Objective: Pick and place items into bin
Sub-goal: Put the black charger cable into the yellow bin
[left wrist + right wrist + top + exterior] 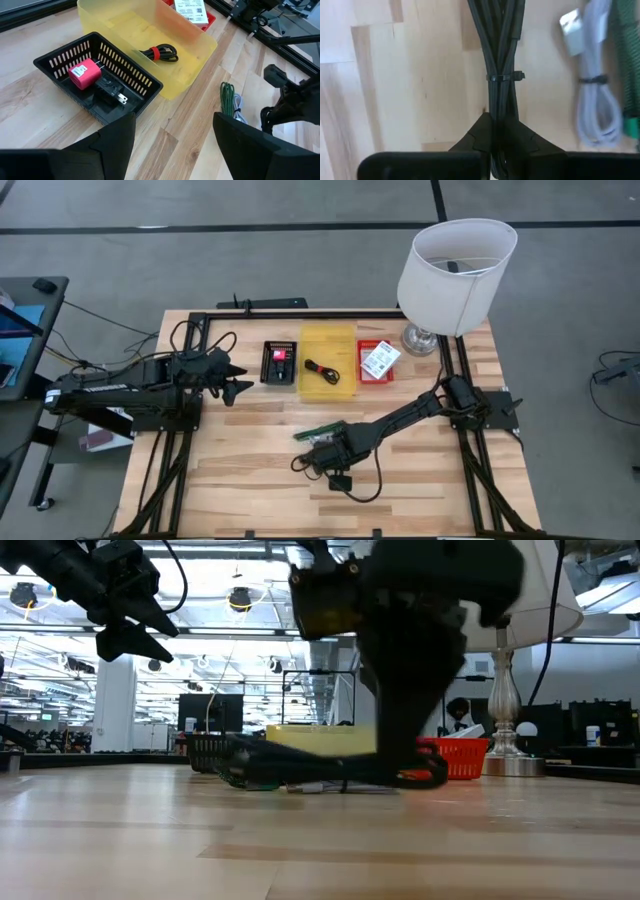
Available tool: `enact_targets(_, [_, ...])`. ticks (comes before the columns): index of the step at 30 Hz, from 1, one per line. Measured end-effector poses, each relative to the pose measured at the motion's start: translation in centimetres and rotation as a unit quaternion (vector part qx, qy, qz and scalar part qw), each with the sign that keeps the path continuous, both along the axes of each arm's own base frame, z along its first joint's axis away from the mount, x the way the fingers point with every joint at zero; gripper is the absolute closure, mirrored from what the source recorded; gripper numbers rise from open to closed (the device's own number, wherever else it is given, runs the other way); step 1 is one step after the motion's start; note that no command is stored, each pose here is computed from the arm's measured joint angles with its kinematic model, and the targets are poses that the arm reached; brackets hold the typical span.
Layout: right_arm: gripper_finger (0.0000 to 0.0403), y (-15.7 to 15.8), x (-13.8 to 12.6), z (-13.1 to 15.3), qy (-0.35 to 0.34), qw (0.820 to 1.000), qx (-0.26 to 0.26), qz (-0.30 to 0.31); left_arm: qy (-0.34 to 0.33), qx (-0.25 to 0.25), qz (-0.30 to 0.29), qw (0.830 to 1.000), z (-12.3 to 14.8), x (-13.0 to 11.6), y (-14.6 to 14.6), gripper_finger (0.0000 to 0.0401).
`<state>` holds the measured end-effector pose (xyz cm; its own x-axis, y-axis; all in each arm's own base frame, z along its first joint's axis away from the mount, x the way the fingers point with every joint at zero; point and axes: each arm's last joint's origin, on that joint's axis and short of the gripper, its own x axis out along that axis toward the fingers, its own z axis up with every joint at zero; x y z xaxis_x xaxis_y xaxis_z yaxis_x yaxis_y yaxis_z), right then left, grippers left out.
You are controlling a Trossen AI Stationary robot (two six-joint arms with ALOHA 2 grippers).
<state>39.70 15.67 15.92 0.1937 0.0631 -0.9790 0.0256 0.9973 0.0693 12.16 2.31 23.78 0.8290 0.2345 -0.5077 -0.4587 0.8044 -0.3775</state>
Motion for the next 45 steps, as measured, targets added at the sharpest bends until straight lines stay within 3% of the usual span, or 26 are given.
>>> enact_targets(11, [0.0386,-1.2,0.7,3.5,0.014,0.999,-0.044,0.017,-0.001,-0.004,0.003,1.000,0.0,0.0,0.0,0.0143])
enact_targets(23, [0.0386,-8.5,2.6,8.6,0.014,0.994,-0.111,-0.016,-0.001,-0.004,0.003,1.000,0.0,0.0,0.0,0.0143])
enact_targets(30, [0.0383,-14.3,3.2,10.8,0.010,0.991,-0.116,-0.067,-0.002,-0.004,0.003,1.000,0.0,0.0,0.0,0.0143])
enact_targets(37, [0.0386,-19.9,2.7,11.0,0.030,0.983,-0.118,-0.139,-0.001,-0.004,0.003,1.000,0.0,0.0,0.0,0.0143])
enact_targets(45, [0.0356,-23.4,2.3,11.0,0.026,0.968,-0.112,-0.222,-0.001,-0.005,0.003,1.000,0.0,0.0,0.0,0.0143])
